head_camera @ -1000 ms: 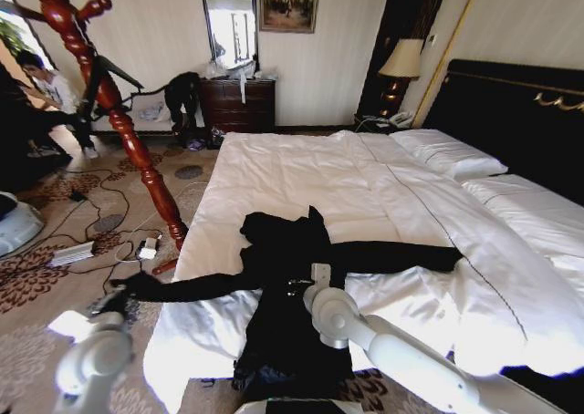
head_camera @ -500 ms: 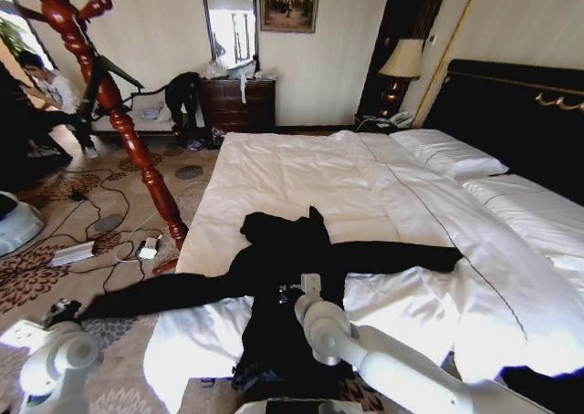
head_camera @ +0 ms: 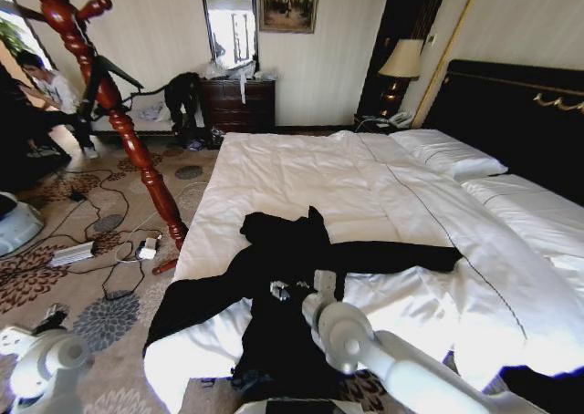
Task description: Pick up the clothes from the bed and hang them on the clothes hanger.
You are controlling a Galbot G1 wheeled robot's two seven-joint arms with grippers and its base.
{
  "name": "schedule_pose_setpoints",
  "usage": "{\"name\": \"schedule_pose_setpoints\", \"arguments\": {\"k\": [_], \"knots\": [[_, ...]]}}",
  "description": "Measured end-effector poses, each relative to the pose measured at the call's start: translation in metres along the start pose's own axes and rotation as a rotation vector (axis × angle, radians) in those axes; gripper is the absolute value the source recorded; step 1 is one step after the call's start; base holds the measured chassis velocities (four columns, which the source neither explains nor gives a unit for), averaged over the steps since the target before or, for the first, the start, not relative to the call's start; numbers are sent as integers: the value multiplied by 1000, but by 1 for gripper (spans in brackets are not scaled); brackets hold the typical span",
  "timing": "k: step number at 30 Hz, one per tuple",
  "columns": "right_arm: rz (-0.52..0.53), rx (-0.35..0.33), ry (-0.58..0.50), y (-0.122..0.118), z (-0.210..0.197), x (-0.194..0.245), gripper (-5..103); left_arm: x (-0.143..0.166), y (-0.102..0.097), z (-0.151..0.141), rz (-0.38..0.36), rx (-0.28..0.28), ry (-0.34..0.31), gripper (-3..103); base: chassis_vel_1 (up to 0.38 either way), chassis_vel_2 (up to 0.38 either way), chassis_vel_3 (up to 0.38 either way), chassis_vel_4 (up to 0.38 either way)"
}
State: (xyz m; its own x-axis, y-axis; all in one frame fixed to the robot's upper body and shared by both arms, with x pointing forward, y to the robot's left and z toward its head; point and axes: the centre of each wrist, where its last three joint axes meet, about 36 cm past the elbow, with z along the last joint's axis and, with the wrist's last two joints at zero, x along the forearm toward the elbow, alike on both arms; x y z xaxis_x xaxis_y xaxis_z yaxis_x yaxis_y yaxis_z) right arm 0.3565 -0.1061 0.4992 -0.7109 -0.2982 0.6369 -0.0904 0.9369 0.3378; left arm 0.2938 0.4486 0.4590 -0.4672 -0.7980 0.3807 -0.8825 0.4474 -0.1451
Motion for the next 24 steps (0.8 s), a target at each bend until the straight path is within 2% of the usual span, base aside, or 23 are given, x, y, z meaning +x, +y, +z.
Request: {"name": "schedule_pose_setpoints", "arguments": {"k": [1, 2, 3, 4, 5, 7, 8, 11, 13, 15, 18, 19, 22, 23, 24], "knots": [[23, -9, -6, -3, -1, -7, 79, 4, 0, -1, 9, -3, -2, 89, 0, 0, 0, 0], [28, -17, -7, -4, -2, -10, 84, 6, -1, -2, 14, -6, -3, 93, 0, 0, 0, 0], [28, -17, -7, -4, -2, -10, 84, 6, -1, -2, 14, -6, -3, 93, 0, 0, 0, 0], [30, -20, -6, -3, -3, -11, 90, 8, -1, -3, 18, -9, -4, 93, 0, 0, 0, 0], [42, -10, 7, 1, -2, -13, 95, 10, -1, -3, 21, -16, -6, 99, 0, 0, 0, 0], [109, 57, 41, 1, 6, -22, 98, 14, -3, -1, 32, -29, -6, 100, 0, 0, 0, 0], [109, 57, 41, 1, 6, -22, 98, 14, -3, -1, 32, -29, -6, 100, 0, 0, 0, 0], [223, 157, 88, -9, 21, -25, 100, 26, -13, 4, 72, -42, -2, 100, 0, 0, 0, 0], [231, 159, 100, -12, 22, -21, 100, 29, -16, 5, 84, -48, 0, 100, 0, 0, 0, 0], [235, 147, 95, -17, 21, -16, 100, 33, -21, 7, 99, -58, 0, 100, 0, 0, 0, 0], [240, 93, -12, -36, 9, -6, 100, 40, -35, 3, 182, -66, -1, 100, 0, 0, 0, 0], [240, 93, -12, -36, 9, -6, 100, 40, -35, 3, 182, -66, -1, 100, 0, 0, 0, 0], [261, 21, -134, -62, -21, 11, 100, 46, -48, -30, 344, -81, -56, 100, 0, 0, 0, 0], [261, 21, -134, -62, -21, 11, 100, 46, -48, -30, 344, -81, -56, 100, 0, 0, 0, 0], [262, -10, -183, -70, -33, 19, 100, 52, -52, -46, 422, -69, -77, 100, 0, 0, 0, 0]]}}
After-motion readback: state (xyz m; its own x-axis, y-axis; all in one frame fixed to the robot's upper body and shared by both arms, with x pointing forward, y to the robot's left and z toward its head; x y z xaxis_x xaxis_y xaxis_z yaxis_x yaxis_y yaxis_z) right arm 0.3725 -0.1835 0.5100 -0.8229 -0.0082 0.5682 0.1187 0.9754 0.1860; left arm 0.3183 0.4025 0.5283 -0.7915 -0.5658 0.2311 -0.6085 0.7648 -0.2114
